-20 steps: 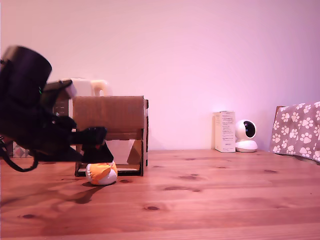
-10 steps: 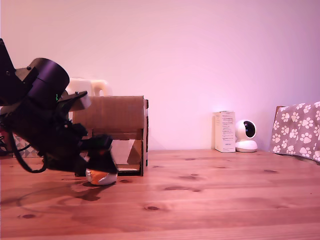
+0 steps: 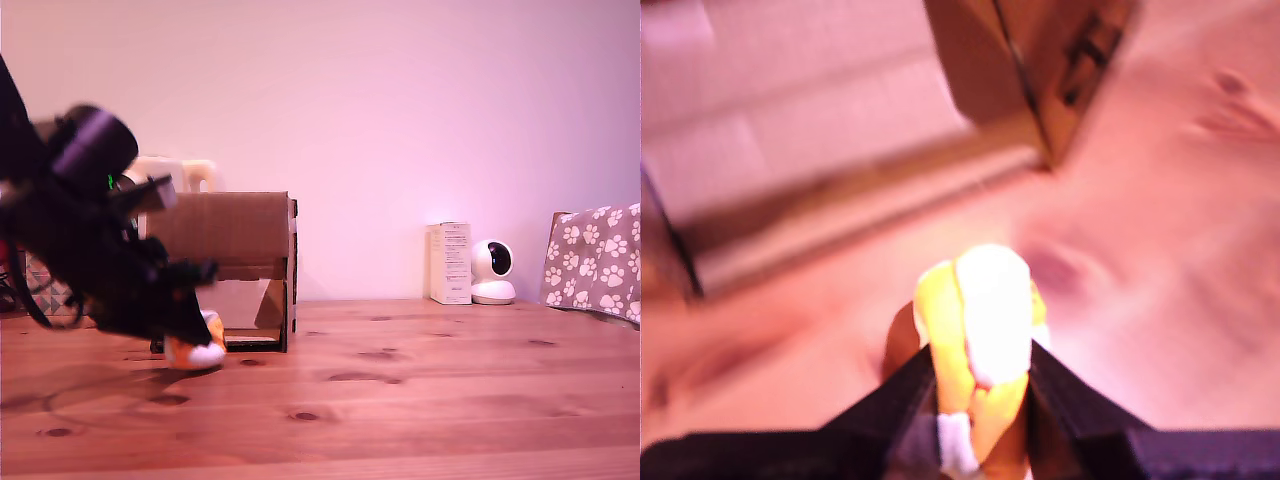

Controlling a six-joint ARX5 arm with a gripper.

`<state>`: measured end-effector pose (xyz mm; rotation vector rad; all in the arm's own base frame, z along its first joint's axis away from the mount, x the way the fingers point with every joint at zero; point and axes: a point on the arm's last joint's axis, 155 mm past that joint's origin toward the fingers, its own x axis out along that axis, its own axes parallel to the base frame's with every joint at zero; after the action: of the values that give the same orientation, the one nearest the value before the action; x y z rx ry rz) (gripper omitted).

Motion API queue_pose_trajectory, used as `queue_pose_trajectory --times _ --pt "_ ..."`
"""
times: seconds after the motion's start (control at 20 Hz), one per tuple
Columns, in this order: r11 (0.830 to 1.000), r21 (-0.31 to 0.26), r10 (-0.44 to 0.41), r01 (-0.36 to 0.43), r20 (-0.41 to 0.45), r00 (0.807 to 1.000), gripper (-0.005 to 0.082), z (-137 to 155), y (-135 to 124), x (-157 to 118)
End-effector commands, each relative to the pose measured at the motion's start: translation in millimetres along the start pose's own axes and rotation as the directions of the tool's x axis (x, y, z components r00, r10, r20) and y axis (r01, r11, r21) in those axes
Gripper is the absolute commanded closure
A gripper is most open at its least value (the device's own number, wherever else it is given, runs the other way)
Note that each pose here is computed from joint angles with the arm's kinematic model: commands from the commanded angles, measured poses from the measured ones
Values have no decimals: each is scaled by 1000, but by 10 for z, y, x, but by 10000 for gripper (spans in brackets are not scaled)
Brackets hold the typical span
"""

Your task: Drop the footbag into the cardboard dice tower

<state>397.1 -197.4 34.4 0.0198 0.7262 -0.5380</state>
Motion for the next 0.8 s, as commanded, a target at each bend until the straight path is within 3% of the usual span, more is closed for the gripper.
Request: queue_pose_trajectory --times 0.0,0.2,0.45,0.6,0.75 --pt "1000 4 -9 9 44 999 631 170 -70 -183" --pt "999 -28 -14 18 130 991 631 516 -168 -587" --pt "1000 2 -23 23 263 965 631 914 -273 -1044" --pt "999 22 -31 25 352 936 631 1146 -328 -1276" --pt "999 35 -14 -2 467 884 631 1435 -316 -1446"
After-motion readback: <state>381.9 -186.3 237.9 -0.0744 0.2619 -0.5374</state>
